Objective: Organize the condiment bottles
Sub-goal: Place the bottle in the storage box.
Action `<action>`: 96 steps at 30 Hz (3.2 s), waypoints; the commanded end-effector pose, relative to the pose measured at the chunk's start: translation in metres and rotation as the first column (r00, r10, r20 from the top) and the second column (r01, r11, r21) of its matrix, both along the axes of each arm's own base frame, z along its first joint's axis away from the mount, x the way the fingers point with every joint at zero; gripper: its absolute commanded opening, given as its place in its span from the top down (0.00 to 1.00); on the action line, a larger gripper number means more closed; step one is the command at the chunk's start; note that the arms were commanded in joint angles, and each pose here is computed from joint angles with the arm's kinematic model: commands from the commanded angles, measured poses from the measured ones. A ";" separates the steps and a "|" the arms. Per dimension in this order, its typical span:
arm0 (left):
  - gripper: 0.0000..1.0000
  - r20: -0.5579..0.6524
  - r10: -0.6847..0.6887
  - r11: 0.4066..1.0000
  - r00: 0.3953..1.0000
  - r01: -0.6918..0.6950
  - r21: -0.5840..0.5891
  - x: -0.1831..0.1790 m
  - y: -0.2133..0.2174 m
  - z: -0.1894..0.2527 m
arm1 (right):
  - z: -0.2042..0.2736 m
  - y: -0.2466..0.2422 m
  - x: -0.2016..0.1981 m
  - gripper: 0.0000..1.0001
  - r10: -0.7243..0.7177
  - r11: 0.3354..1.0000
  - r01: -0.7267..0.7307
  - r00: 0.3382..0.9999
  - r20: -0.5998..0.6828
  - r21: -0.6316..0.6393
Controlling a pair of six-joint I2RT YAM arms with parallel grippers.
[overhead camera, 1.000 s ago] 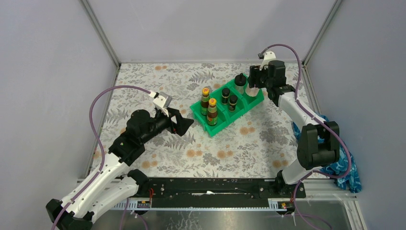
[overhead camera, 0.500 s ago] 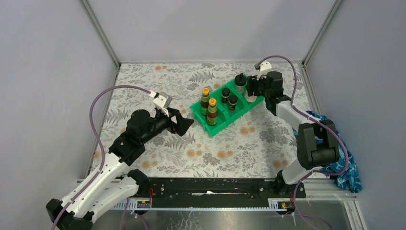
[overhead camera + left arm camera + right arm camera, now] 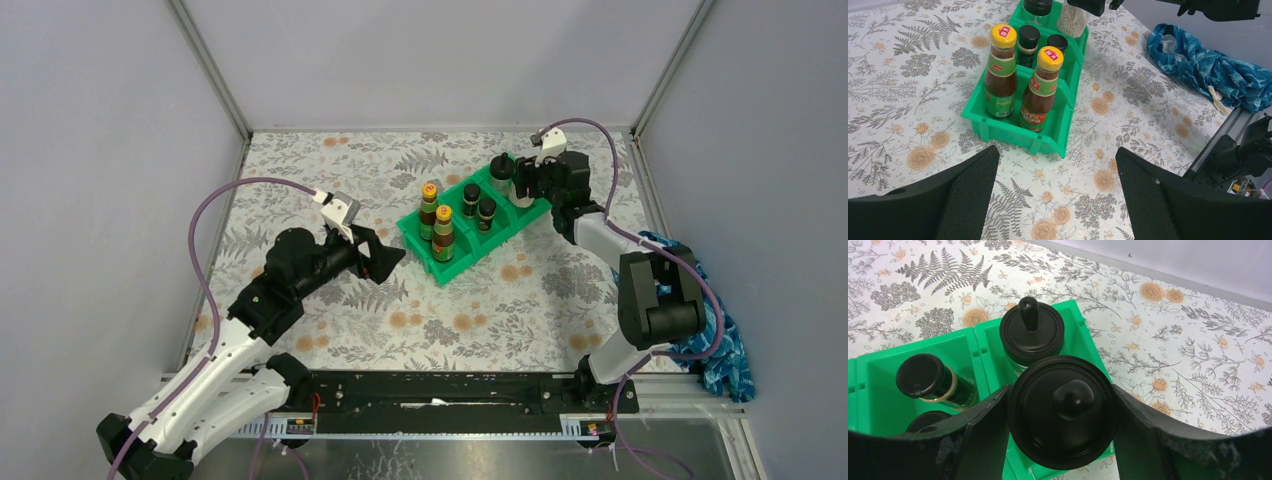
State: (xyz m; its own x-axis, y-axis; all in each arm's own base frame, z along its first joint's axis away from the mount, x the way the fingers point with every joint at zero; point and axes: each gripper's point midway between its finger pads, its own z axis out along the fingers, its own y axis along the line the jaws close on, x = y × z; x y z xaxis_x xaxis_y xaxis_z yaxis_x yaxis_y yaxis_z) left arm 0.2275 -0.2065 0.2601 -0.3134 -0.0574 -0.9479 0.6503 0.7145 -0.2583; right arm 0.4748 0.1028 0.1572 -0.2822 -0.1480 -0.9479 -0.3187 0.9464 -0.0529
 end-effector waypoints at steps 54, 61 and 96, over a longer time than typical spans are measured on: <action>0.09 -0.003 -0.022 1.000 1.000 0.022 -0.003 0.004 -0.008 -0.004 | 0.034 0.017 0.036 1.00 0.089 0.995 -0.081 0.984 0.157 -0.058; 0.09 -0.006 -0.021 1.000 1.000 0.021 0.000 0.004 -0.009 -0.005 | 0.026 0.019 0.040 1.00 0.098 0.994 -0.089 0.985 0.142 -0.067; 0.09 -0.028 -0.025 1.000 0.999 0.026 0.017 0.007 -0.011 -0.013 | -0.008 0.027 0.050 1.00 0.120 0.991 -0.115 0.989 0.081 -0.072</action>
